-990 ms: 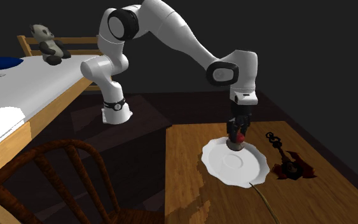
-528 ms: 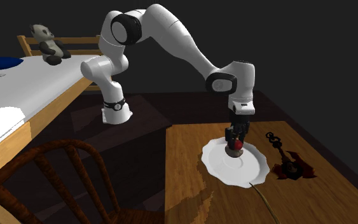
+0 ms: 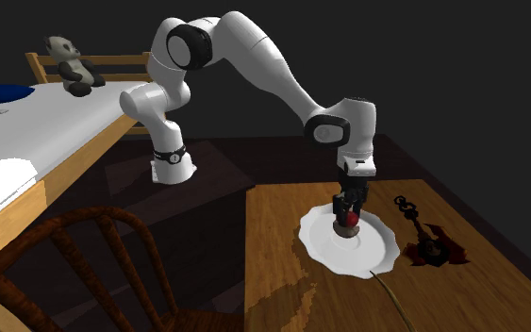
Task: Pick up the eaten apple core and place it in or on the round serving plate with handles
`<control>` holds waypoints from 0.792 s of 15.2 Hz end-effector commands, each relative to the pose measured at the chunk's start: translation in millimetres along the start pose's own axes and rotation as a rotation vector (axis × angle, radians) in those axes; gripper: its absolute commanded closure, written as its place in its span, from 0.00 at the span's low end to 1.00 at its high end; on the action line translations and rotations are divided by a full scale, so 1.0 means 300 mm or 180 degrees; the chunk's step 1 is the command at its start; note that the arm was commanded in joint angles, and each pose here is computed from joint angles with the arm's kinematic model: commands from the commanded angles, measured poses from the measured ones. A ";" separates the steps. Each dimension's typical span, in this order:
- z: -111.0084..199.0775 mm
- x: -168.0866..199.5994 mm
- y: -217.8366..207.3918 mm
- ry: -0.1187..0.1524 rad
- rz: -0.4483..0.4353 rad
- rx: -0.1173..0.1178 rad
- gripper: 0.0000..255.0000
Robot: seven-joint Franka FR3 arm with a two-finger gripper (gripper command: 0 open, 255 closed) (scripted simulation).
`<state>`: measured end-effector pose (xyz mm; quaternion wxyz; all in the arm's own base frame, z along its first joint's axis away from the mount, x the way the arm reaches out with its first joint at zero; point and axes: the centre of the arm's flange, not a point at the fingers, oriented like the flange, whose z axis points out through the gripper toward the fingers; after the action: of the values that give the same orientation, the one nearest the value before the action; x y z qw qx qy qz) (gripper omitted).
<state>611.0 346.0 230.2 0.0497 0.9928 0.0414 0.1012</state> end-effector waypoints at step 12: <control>-0.132 0.000 0.000 0.0001 0.0000 0.0001 0.00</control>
<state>605.2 348.3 256.4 0.0496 0.9928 0.0415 0.1013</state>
